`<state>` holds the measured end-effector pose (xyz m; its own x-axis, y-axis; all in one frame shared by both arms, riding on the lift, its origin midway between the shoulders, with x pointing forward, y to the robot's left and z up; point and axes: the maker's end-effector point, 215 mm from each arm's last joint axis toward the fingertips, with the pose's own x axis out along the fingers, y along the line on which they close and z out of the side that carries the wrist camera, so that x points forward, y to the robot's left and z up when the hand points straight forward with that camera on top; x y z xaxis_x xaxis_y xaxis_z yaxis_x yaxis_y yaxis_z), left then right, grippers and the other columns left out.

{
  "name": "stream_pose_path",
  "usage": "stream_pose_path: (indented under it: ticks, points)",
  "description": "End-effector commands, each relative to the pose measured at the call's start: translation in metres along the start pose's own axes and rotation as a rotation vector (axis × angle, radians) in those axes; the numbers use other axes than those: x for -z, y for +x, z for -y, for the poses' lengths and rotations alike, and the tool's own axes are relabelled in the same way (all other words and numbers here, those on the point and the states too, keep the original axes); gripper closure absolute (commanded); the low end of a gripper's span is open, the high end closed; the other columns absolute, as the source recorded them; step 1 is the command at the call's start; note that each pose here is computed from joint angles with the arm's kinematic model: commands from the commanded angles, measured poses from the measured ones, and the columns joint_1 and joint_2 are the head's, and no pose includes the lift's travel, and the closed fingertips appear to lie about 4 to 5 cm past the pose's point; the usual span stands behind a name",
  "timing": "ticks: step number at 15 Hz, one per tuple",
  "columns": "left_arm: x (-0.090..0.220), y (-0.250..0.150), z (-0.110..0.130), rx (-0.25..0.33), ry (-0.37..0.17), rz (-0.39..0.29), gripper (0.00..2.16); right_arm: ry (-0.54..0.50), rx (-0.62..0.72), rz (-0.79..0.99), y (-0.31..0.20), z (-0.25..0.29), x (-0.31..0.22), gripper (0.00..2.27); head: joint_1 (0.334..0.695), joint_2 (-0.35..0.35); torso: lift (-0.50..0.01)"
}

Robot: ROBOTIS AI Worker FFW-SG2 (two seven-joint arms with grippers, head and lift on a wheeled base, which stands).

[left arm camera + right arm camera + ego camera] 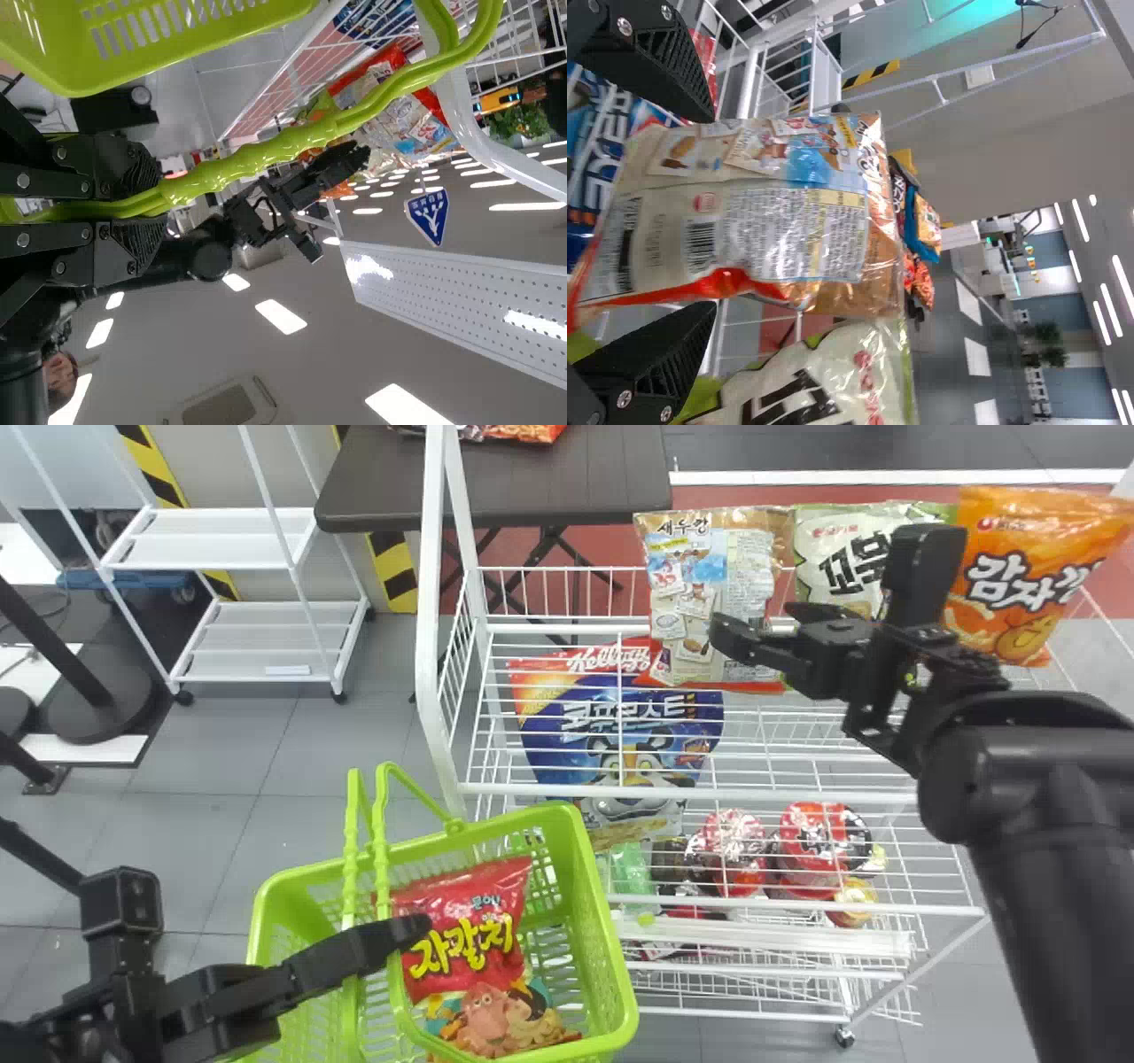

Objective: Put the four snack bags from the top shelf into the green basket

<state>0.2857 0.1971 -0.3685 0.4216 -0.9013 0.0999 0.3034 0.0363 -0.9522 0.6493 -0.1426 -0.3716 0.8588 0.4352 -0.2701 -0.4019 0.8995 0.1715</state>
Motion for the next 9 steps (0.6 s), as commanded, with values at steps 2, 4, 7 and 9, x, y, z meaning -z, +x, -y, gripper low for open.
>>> stream_pose_path:
  ticks: [2, 4, 7, 9]
  points:
    - [0.001, -0.001, 0.002, 0.008, -0.001, -0.001, 2.15, -0.059, -0.004, -0.039, 0.031, -0.007, 0.006, 0.39, 0.695, 0.066, 0.0]
    - [0.0, -0.001, 0.001, 0.007, -0.001, -0.001, 2.15, -0.059, -0.005, -0.062, 0.033, -0.007, 0.009, 1.03, 0.695, 0.08, 0.0]
    - [0.0, -0.001, 0.001, 0.007, -0.001, -0.001, 2.15, -0.023, -0.003, -0.136, 0.028, -0.009, 0.035, 2.25, 0.695, 0.088, 0.0]
    - [0.0, -0.001, 0.001, 0.007, -0.001, -0.001, 2.15, -0.013, -0.001, -0.118, 0.022, -0.008, 0.034, 2.25, 0.695, 0.09, 0.0]
